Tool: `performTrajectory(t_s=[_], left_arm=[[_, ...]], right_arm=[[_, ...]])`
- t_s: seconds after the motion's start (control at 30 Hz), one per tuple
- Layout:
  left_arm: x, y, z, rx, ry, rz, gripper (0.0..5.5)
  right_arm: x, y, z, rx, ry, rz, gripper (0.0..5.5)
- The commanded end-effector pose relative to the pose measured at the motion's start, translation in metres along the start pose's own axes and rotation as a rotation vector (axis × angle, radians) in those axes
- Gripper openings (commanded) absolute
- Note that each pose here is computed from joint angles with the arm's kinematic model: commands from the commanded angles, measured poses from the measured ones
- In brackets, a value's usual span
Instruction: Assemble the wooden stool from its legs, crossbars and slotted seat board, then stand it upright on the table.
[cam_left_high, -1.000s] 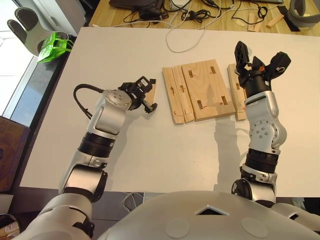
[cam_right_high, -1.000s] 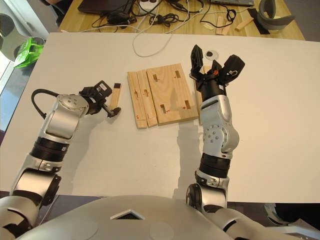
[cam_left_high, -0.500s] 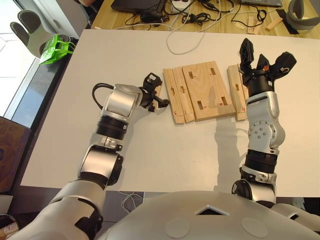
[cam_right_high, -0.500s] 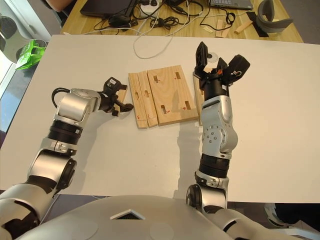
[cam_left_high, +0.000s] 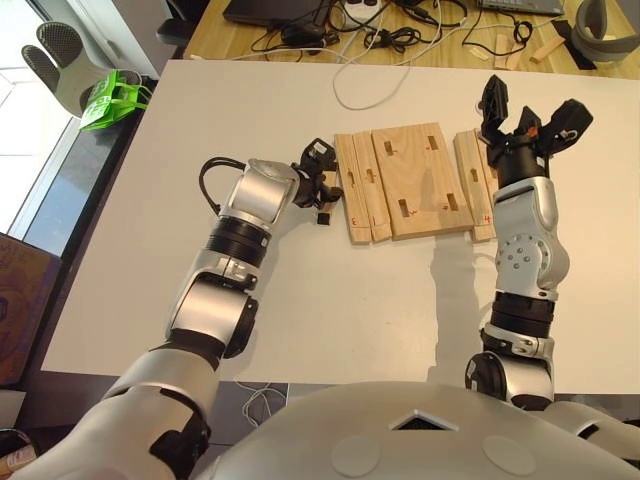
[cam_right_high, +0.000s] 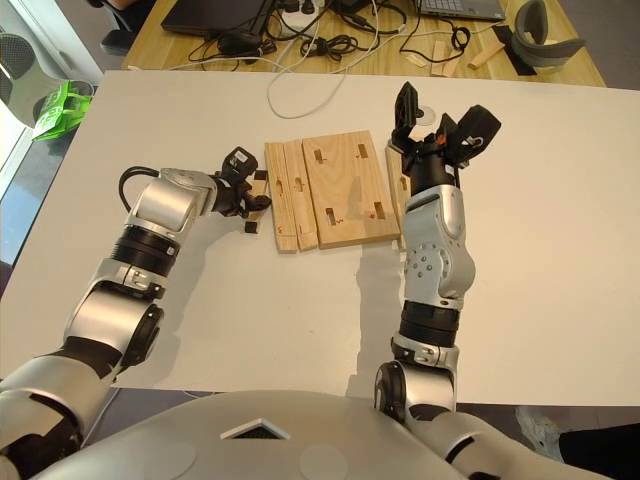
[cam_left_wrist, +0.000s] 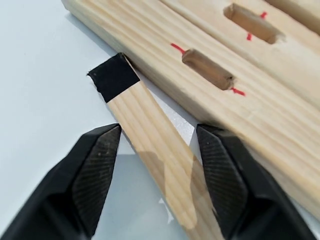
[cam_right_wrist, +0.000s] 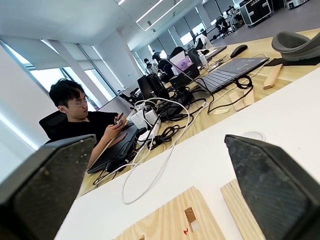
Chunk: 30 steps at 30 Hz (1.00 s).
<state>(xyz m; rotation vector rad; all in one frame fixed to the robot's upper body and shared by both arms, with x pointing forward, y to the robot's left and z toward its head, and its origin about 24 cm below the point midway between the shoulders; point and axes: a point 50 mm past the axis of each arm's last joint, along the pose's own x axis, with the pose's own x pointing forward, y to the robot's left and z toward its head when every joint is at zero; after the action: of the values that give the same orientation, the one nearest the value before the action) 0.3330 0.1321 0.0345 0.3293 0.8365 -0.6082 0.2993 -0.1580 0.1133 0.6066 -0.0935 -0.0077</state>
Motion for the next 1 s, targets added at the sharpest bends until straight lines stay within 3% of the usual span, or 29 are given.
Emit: performTrajectory(t_s=[0.03, 0.33, 0.53, 0.7, 0.77, 0.83, 1.0], left_arm=[[0.011, -0.001, -0.05, -0.053, 0.197, 0.013, 2.25], [0.006, 0.001, -0.048, -0.109, 0.151, 0.048, 1.34], [-0.002, 0.001, -0.023, -0.161, -0.013, 0.104, 1.31], [-0.034, 0.013, 0.03, -0.163, -0.328, 0.225, 1.3], [-0.047, 0.017, 0.047, -0.167, -0.445, 0.27, 1.3], [-0.056, 0.02, 0.06, -0.163, -0.543, 0.304, 1.3], [-0.071, 0.021, 0.076, -0.122, -0.801, 0.312, 1.3]], right_arm=[[0.004, 0.012, 0.002, 0.023, -0.022, 0.012, 4.78], [0.002, 0.009, 0.005, 0.006, -0.021, 0.015, 4.78], [0.011, 0.024, 0.024, -0.047, -0.044, 0.087, 4.78], [0.019, 0.039, 0.042, 0.024, -0.033, 0.149, 4.78], [0.021, 0.043, 0.045, 0.067, -0.003, 0.178, 5.1], [0.023, 0.045, 0.047, 0.125, 0.031, 0.206, 5.4], [0.025, 0.067, 0.056, 0.213, 0.124, 0.383, 5.4]])
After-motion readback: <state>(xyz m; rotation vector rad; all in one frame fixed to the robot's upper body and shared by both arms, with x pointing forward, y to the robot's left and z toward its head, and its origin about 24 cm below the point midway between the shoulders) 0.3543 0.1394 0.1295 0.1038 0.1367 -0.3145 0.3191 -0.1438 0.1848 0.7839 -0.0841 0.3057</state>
